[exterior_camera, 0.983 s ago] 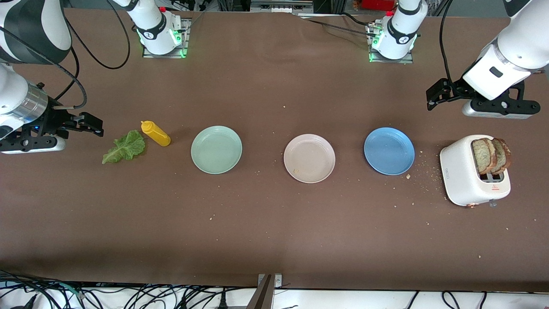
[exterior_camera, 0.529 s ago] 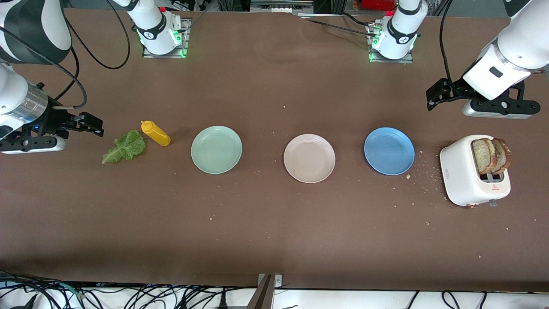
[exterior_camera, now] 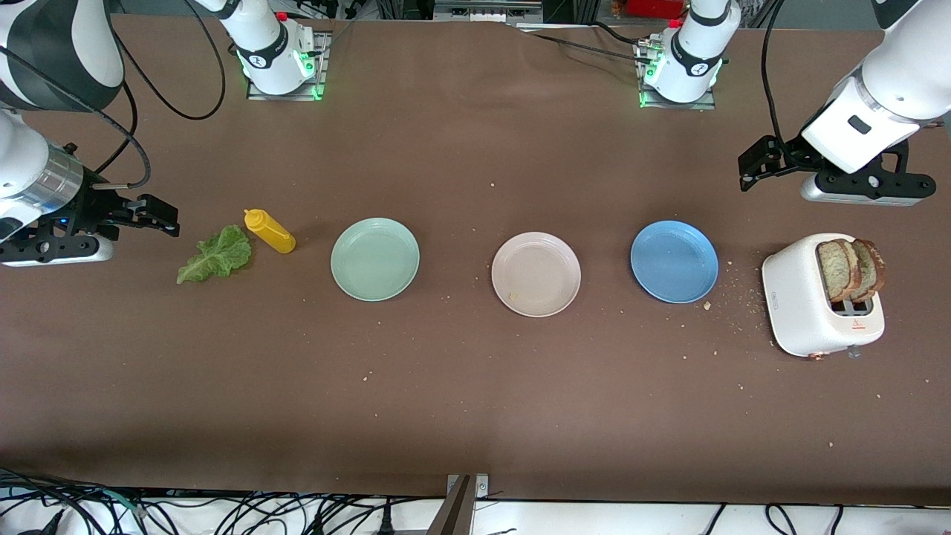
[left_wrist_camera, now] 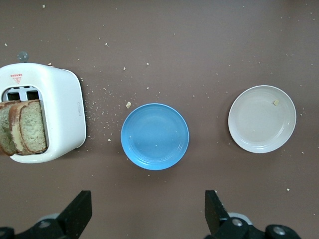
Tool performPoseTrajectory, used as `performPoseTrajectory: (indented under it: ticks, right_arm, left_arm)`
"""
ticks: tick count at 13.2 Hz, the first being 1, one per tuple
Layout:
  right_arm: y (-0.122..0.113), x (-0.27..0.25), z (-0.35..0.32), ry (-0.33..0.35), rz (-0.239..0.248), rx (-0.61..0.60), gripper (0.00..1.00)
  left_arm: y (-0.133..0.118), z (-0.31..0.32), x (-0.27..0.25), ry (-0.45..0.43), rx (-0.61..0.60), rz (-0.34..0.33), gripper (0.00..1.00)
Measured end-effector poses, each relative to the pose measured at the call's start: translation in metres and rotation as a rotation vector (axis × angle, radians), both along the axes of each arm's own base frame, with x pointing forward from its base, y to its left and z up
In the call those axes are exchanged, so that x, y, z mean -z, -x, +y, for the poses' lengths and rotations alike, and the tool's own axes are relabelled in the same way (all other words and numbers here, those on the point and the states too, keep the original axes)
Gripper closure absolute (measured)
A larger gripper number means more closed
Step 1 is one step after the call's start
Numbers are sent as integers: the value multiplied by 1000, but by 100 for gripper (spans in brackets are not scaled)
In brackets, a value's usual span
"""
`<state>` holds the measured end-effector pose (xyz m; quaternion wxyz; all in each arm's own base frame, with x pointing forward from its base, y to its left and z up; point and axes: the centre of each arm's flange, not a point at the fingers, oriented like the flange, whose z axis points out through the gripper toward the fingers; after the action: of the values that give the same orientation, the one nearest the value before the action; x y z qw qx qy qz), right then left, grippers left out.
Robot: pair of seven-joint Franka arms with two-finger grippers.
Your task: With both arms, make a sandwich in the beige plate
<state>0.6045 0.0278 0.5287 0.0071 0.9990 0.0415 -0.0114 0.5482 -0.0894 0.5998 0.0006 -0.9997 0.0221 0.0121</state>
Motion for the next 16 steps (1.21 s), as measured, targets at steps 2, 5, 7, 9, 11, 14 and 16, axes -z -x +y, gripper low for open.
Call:
performPoseTrajectory:
  ticks: [2, 5, 7, 9, 11, 14, 16]
  right_arm:
    - [0, 0, 0, 0, 1, 0, 0]
    - [0, 1, 0, 0, 3, 0, 0]
    - [0, 2, 1, 1, 5, 23, 0]
    - [0, 3, 6, 2, 8, 48, 0]
    - [1, 3, 11, 3, 8, 54, 0]
    - [1, 4, 11, 3, 10, 56, 0]
    - [1, 4, 11, 3, 10, 56, 0]
  left_arm:
    - [0, 0, 0, 0, 0, 0, 0]
    - [0, 0, 0, 0, 0, 0, 0]
    - [0, 0, 0, 0, 0, 0, 0]
    - [0, 0, 0, 0, 0, 0, 0]
    - [0, 0, 0, 0, 0, 0, 0]
    - [0, 0, 0, 0, 0, 0, 0]
    - [0, 0, 0, 0, 0, 0, 0]
